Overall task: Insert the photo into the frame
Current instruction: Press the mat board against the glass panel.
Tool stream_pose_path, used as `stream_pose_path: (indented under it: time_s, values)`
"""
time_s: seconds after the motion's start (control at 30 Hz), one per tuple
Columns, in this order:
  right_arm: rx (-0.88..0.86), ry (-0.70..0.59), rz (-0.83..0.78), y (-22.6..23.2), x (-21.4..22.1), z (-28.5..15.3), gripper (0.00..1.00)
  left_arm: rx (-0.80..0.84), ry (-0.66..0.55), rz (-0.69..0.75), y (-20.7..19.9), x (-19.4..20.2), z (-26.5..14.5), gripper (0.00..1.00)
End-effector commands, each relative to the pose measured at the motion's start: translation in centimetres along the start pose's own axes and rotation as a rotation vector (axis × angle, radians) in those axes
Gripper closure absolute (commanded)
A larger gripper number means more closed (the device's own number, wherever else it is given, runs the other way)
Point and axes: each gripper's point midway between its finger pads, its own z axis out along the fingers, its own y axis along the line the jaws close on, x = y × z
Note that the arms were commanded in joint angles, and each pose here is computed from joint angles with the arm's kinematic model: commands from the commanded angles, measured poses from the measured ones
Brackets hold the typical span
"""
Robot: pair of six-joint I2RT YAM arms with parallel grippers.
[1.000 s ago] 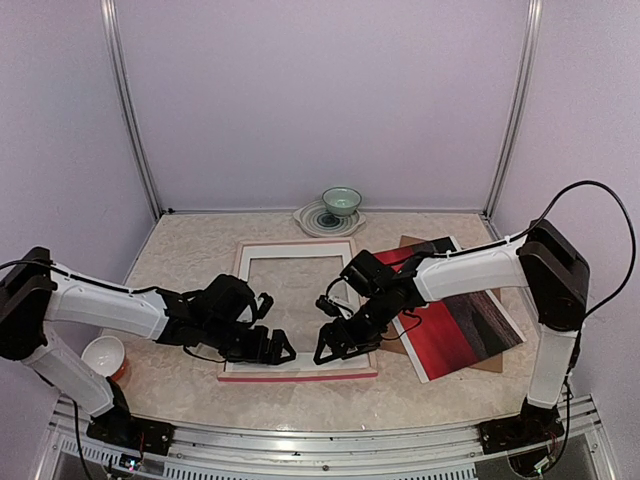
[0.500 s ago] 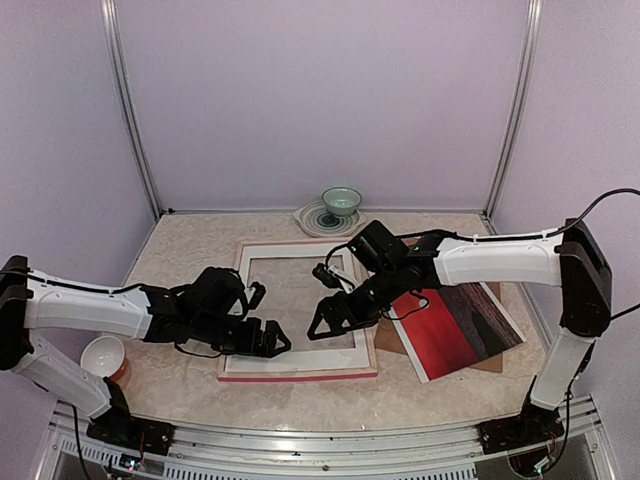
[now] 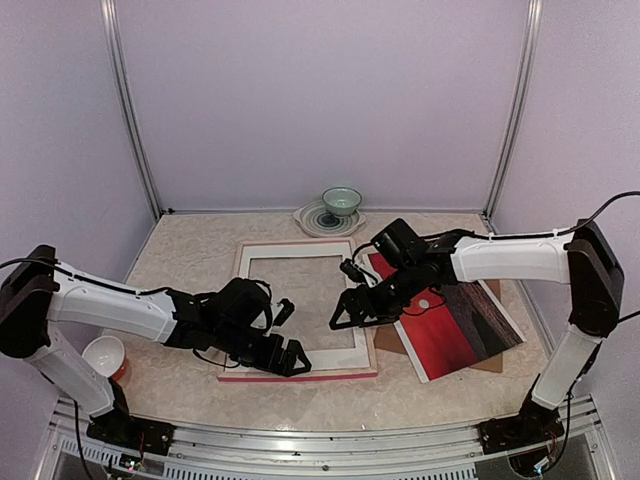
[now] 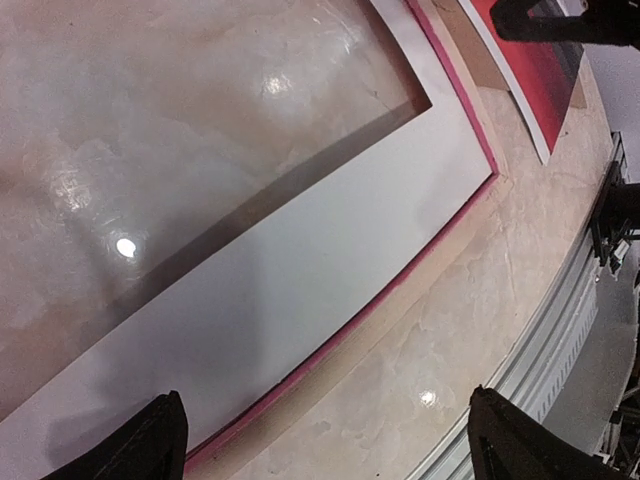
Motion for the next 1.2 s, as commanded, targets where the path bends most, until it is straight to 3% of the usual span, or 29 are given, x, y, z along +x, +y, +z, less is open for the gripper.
stream_pose_path:
  time_s: [0.0,0.3,0.63,0.93,1.17]
  values:
    - [0.031,-0.109,0.116,-3.0,-1.3,-3.3,0.07,-0.036,0.017,0.036,0.3,0.0,1.4,0.04]
    - [0.103,-0.215,0.201,-7.0,-2.1,-7.4,0.06,-0.069,0.028,0.038,1.0,0.0,2.1,0.04]
    - [0.267,-0.402,0.362,-14.6,-2.8,-14.5,0.06,0.024,-0.178,0.124,-4.6,-6.8,-2.6,0.02]
    - [0.36,-0.554,0.56,-20.1,0.5,-19.7,0.05,0.083,-0.31,0.163,-8.6,-12.8,-3.0,0.01]
    - [0.506,-0.613,0.69,-23.2,4.7,-22.9,0.01,0.16,-0.283,0.182,-11.3,-14.4,-0.4,0.01]
